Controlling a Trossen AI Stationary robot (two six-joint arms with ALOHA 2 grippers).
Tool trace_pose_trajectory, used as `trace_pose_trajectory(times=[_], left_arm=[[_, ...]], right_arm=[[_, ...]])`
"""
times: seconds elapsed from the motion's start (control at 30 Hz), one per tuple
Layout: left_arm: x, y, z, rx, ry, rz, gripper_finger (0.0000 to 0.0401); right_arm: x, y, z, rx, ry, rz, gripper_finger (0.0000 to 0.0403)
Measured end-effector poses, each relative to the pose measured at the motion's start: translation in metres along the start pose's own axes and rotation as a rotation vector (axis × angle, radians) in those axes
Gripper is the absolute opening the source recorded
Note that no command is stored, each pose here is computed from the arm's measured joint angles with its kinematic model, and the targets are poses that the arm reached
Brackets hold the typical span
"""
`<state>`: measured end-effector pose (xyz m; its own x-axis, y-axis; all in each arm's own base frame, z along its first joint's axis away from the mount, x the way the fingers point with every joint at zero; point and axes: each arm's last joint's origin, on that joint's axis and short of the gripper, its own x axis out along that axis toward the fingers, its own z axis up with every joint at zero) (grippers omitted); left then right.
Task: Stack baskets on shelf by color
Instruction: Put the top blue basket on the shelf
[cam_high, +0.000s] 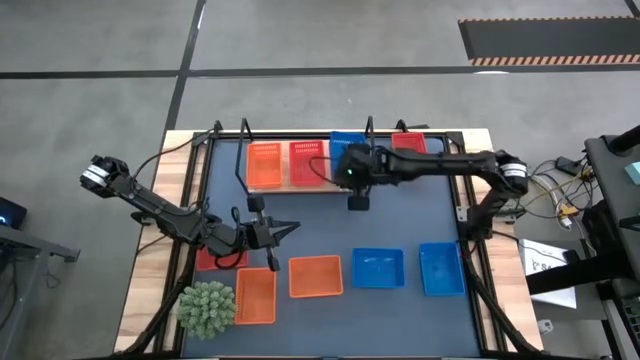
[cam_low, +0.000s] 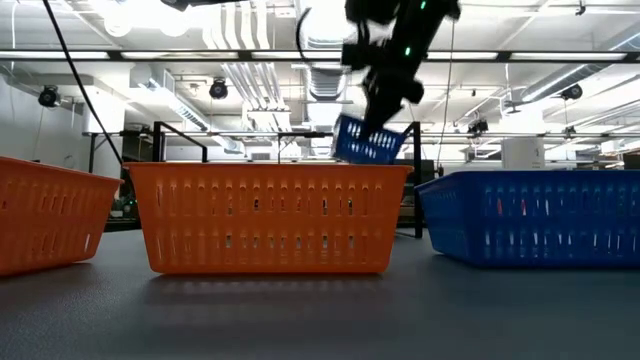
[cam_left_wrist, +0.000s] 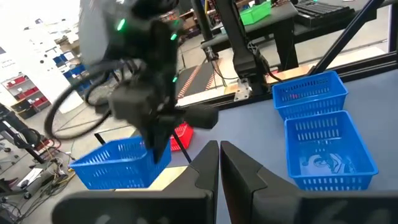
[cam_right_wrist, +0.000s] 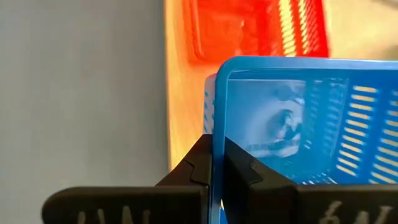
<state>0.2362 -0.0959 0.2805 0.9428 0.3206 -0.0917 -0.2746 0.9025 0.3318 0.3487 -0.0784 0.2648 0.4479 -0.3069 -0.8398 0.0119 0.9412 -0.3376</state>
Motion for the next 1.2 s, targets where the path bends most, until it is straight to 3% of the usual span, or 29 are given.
trace_pose_trajectory(times=[0.17, 0.4, 0.73, 0.97, 1.2], left_arm=[[0.000, 0.000, 0.000, 0.001, 0.001, 0.000, 0.0000], [0.000, 0.000, 0.000, 0.000, -0.001, 0.000, 0.0000], [0.000, 0.001, 0.002, -0.006, -0.006, 0.002, 0.0000], [0.000, 0.001, 0.003, -0.006, -0.006, 0.002, 0.0000], [0.003, -0.001, 0.007, -0.062, -0.055, 0.014, 0.0000]], right_arm=[[0.030, -0.018, -0.011, 0.029, 0.076, 0.027, 0.0008], [0.051, -0.021, -0.017, 0.022, 0.131, 0.042, 0.0014], [0.052, -0.021, -0.016, 0.035, 0.129, 0.040, 0.0091], [0.020, -0.023, -0.014, 0.093, 0.067, 0.036, 0.0136], [-0.047, 0.005, -0.017, 0.127, -0.116, 0.206, 0.0134]])
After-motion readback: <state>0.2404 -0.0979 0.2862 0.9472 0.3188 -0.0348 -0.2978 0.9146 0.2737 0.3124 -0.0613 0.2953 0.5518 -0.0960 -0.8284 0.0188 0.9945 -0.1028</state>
